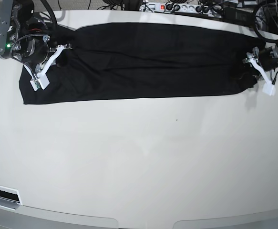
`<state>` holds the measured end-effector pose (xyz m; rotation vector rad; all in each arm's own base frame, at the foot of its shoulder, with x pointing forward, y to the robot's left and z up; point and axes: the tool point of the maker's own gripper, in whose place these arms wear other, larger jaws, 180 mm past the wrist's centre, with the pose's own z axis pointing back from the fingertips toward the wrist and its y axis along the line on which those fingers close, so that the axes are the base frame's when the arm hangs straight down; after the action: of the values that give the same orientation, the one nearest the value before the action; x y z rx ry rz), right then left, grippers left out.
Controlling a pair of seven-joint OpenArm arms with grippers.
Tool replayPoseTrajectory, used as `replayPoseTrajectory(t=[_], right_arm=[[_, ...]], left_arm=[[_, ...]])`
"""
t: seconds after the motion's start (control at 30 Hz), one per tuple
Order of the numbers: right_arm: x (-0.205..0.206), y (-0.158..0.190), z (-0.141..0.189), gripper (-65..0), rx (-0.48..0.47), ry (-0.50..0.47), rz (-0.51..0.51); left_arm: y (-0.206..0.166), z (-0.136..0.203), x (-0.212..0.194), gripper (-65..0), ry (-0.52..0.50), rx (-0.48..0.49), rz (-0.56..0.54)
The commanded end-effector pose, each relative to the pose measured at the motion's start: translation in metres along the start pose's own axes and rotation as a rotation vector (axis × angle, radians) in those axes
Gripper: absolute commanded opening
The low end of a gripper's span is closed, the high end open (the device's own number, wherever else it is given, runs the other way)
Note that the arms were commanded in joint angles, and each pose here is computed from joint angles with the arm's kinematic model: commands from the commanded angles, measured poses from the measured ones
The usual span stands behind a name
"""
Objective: Layout the t-shirt on the table in an organized manner, then fold the t-shirt properly
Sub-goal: 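Grasp the ends of the folded strip with both grippers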
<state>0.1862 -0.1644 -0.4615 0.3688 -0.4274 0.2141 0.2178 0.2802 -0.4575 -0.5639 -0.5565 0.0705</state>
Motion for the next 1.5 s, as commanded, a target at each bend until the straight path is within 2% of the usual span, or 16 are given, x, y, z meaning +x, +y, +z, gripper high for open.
replayPoseTrajectory(t=[0.0,0.17,0.4,0.5,0.73,0.83,0.93,0.97,1.03,1.17,1.47], right_arm=[[0.013,0.002,0.004,-65.0,0.022,-0.043,0.019],[0.039,0.025,0.015,-65.0,0.153,-0.150,0.009],[0.064,0.044,0.034,-65.0,0.201,-0.212,0.062],[0.069,0.046,0.037,-65.0,0.197,-0.225,0.077],[0.071,0.046,0.037,-65.0,0.198,-0.234,0.078],[0.074,0.046,0.037,-65.0,0.195,-0.241,0.082],[0.075,0.042,0.037,-65.0,0.173,-0.234,0.095],[0.075,0.041,0.036,-65.0,0.167,-0.234,0.097],[0.075,0.039,0.035,-65.0,0.154,-0.233,0.101],[0.079,0.040,0.036,-65.0,0.154,-0.260,0.099],[0.078,0.038,0.036,-65.0,0.146,-0.254,0.103]], left_arm=[[0.010,0.010,0.014,-65.0,-0.003,0.037,-0.031],[0.026,0.023,0.047,-65.0,-0.046,0.106,-0.097],[0.053,0.062,0.077,-65.0,-0.091,0.213,-0.148],[0.057,0.079,0.091,-65.0,-0.105,0.220,-0.145],[0.020,0.089,0.092,-65.0,-0.030,0.031,-0.051],[0.003,0.088,0.098,-65.0,-0.027,-0.020,-0.082],[-0.025,0.088,0.107,-65.0,-0.037,-0.116,-0.107],[-0.035,0.088,0.107,-65.0,-0.026,-0.152,-0.118],[-0.045,0.087,0.101,-65.0,0.027,-0.165,-0.166],[-0.070,0.072,0.092,-65.0,0.036,-0.225,-0.204],[-0.106,0.031,0.058,-65.0,0.045,-0.362,-0.132]])
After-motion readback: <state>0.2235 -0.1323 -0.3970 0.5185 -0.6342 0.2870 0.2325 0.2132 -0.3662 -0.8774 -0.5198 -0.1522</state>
